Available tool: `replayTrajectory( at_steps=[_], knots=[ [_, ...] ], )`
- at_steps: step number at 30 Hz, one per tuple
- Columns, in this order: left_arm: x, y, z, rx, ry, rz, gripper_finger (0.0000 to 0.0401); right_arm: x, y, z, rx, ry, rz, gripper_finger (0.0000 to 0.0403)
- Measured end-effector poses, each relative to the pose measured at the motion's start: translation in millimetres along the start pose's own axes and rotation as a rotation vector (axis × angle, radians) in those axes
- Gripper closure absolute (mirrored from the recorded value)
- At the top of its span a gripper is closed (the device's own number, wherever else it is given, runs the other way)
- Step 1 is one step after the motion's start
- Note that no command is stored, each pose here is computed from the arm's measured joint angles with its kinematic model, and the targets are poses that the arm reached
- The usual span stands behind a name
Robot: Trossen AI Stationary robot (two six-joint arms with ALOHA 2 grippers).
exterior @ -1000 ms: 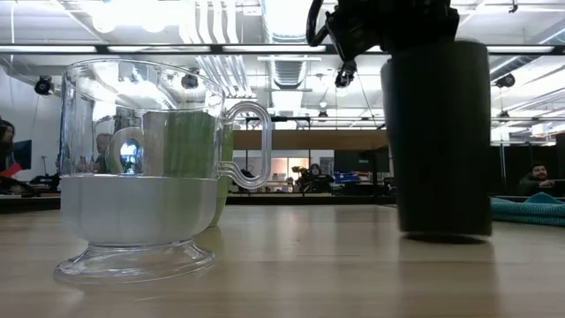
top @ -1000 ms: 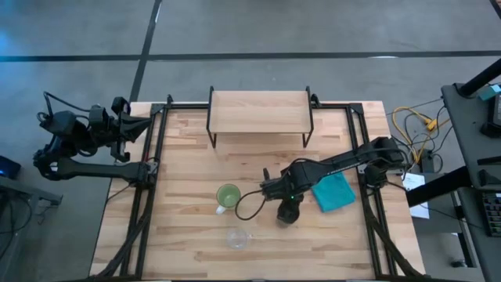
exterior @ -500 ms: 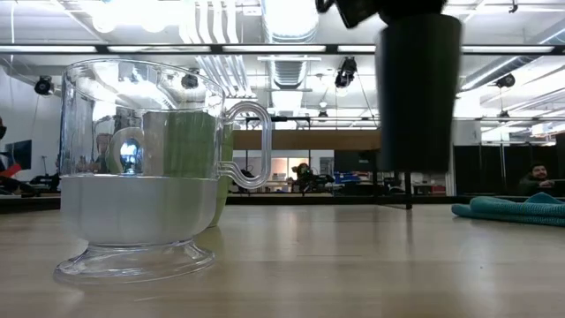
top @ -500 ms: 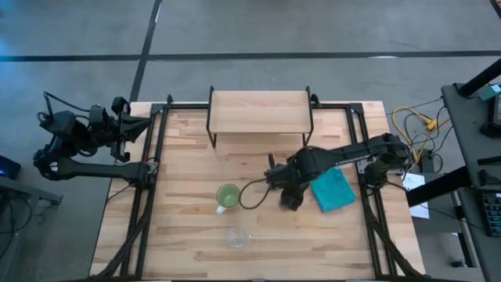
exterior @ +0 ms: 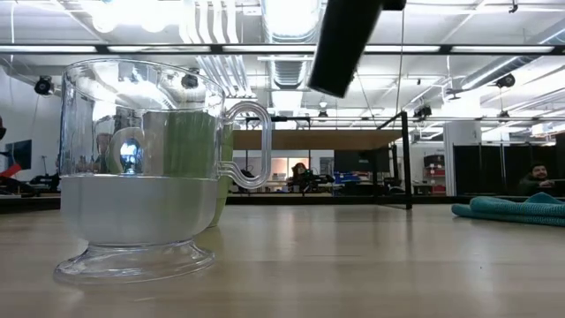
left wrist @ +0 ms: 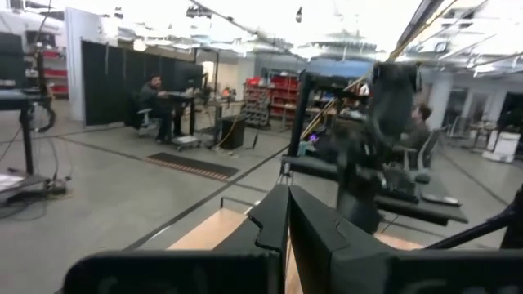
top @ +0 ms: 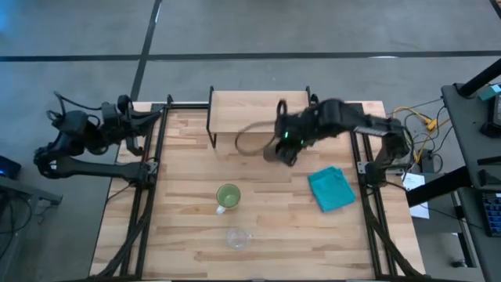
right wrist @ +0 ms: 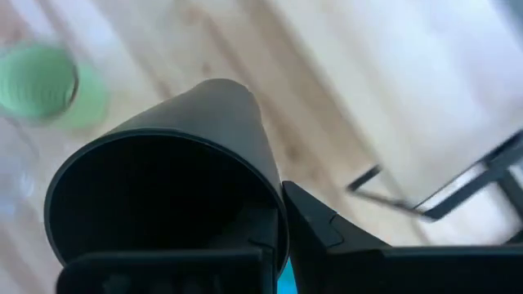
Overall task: Stack small to large cups/mugs on shelf
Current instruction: Put the black cup on the shelf
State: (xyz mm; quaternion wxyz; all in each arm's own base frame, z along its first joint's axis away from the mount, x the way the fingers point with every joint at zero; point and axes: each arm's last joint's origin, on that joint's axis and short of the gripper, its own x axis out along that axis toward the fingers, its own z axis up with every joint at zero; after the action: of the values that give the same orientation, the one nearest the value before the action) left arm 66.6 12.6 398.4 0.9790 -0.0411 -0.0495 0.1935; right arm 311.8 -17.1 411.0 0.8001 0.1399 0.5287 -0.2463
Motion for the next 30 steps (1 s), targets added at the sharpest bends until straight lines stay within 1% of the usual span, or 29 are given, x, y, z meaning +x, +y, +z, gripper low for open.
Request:
replayTrajectory(
  at_steps=[4,7,13,16,20,26,28,30],
  knots=[
    [11,-3,-3,0.014,0.034,0.03,0.0401,-14,-30,8,0.03,-0.06,-0.029,0.0394],
    [17,-5,-5,0.022,0.056,0.036,0.0401,-19,-51,12,0.04,-0.081,-0.055,0.0394],
    [23,-7,-2,0.024,0.056,0.056,0.0401,-22,-89,17,0.053,-0.09,-0.11,0.0394],
    [25,-7,0,0.015,0.035,0.06,0.0401,-20,-106,20,0.046,-0.079,-0.129,0.0394],
    [29,-9,-1,0.016,0.039,0.061,0.0401,-18,-125,22,0.026,-0.055,-0.083,0.0394],
    [48,-14,-10,0.045,0.1,0.102,0.0401,-16,-146,23,-0.022,-0.041,-0.078,0.0394],
    [53,-16,-10,0.049,0.091,0.127,0.0401,-15,-150,23,-0.033,-0.039,-0.04,0.0394],
    [65,-20,-11,0.061,0.068,0.134,0.0401,-15,-153,23,-0.035,-0.038,-0.024,0.0394]
  ],
)
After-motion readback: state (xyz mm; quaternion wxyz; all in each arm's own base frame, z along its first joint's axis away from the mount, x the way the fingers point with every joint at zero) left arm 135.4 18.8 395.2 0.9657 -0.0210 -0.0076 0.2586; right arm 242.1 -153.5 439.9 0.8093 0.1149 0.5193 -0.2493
